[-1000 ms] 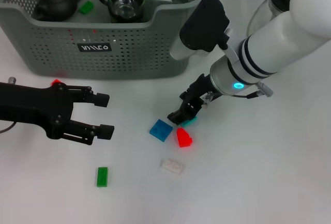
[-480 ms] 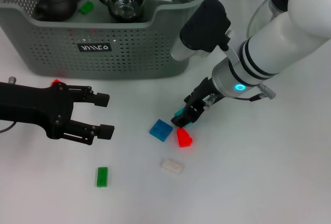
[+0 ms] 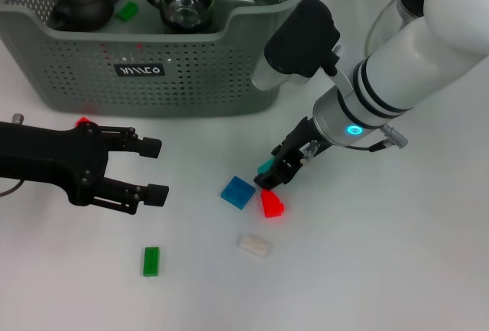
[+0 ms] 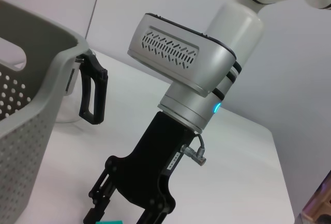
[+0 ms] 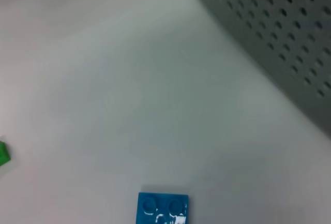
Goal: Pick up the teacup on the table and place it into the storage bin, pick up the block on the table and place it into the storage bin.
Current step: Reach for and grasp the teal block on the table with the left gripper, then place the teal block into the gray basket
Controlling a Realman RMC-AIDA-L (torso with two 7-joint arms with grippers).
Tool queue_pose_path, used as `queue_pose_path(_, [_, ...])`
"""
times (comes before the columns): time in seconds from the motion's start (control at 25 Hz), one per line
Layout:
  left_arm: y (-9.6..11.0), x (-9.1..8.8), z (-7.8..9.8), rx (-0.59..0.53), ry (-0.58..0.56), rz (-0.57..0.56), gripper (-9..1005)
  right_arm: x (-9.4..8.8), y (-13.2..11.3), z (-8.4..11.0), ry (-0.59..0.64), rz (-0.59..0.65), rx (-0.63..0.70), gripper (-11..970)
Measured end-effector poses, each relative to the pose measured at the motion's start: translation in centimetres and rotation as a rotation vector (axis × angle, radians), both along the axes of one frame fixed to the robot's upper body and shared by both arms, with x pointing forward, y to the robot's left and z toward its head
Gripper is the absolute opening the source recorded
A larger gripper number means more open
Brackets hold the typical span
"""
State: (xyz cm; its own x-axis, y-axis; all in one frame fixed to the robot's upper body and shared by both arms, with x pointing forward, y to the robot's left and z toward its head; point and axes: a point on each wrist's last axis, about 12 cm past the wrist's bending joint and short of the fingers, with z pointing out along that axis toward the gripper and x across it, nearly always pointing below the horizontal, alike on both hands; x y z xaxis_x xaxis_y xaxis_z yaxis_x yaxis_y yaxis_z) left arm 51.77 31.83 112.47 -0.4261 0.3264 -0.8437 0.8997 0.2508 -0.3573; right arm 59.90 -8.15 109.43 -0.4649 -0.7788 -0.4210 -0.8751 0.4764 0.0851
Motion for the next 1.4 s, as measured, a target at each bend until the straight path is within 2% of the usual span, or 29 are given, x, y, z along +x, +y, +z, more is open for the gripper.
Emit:
queue_pose_path(0.36, [0.0,0.0,0.0,0.0,-0.001,0.0,886,-0.2,0.0,0.0,0.018,0.001,-0.004,496])
queue_pose_path(0.6, [0.0,0.0,0.0,0.001,-0.001,0.0,886,-0.2,0.1,0.7,0.024,0.0,0.019,433])
queue_pose_path(0.76, [0.2,-0.1,0.0,0.003,-0.001,0.002,886,0.1,-0.5,1.5,0.011,-0.011,0.027,432])
queue_pose_path(0.8, [0.3,-0.1,0.0,0.003,-0.002,0.005,886,0.3,-1.1,2.7,-0.009,-0.019,0.037,432])
queue_pose_path(0.84, [0.4,-0.1,0.1,0.002,-0.002,0.009,886,0.3,-1.1,2.7,-0.009,-0.019,0.037,432])
queue_pose_path(0.92, [0.5,-0.2,0.1,0.0,-0.003,0.015,886,0.2,-1.8,4.2,-0.015,-0.025,0.059,432])
queue_pose_path(1.12, [1.3,-0.4,0.2,-0.011,-0.008,0.049,886,-0.5,-1.9,9.0,-0.049,0.018,0.161,433])
queue_pose_path(1.24, [1.7,-0.5,0.2,-0.013,-0.01,0.065,886,-0.8,-0.4,12.1,-0.101,0.085,0.247,433])
queue_pose_path(1.4, [2.0,-0.4,0.4,-0.011,-0.018,0.074,886,0.1,2.9,15.7,-0.229,0.182,0.328,433])
